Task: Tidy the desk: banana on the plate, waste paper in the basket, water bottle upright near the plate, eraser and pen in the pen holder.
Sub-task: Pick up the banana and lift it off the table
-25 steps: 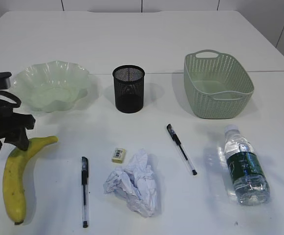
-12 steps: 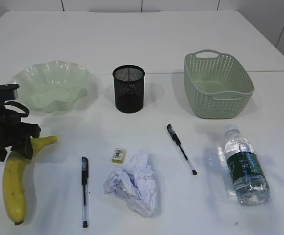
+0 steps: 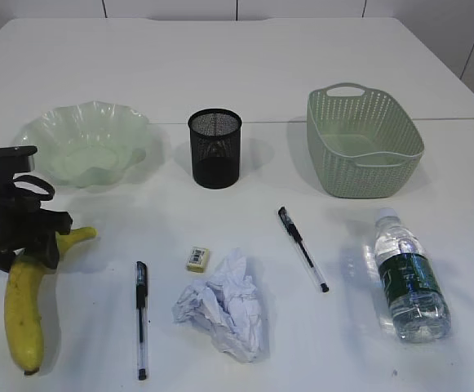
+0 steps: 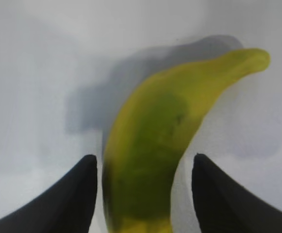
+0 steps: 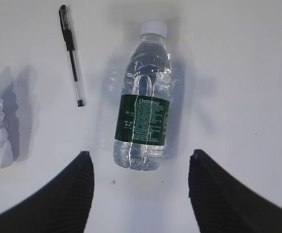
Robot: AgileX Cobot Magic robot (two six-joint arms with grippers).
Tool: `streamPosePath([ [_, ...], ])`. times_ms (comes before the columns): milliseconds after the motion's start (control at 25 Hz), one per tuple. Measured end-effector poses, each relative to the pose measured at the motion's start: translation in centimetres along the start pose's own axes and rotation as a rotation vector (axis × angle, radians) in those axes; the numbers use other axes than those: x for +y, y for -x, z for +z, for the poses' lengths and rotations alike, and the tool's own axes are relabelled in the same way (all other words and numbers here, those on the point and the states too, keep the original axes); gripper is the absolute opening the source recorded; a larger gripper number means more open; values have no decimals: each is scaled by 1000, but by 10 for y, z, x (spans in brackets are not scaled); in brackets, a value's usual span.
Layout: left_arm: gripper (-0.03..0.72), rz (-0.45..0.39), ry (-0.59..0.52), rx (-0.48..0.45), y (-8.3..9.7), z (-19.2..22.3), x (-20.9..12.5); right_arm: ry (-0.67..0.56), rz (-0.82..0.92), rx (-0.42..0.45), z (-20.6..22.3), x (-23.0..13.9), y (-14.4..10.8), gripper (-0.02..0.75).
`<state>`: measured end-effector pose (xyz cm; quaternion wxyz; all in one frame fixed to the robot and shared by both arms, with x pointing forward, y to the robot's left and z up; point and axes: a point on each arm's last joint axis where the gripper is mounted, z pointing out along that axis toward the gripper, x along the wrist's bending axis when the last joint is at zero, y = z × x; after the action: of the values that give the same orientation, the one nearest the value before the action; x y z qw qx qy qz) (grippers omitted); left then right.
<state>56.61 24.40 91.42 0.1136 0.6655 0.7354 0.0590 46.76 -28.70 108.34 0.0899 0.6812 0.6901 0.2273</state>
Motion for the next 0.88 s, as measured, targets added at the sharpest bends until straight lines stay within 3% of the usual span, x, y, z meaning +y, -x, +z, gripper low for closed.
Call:
streamPosePath([
  [240, 417, 0, -8, 2, 0, 5, 0, 0, 0, 0, 0, 0, 0, 460],
  [480, 273, 0, -7, 2, 0, 5, 0, 0, 0, 0, 0, 0, 0, 460],
  [760, 265, -4, -15, 1, 0, 1, -1, 0, 0, 0, 0, 0, 0, 460],
  [880, 265, -2, 31, -13, 2, -18, 6, 0, 0, 0, 0, 0, 0, 460],
])
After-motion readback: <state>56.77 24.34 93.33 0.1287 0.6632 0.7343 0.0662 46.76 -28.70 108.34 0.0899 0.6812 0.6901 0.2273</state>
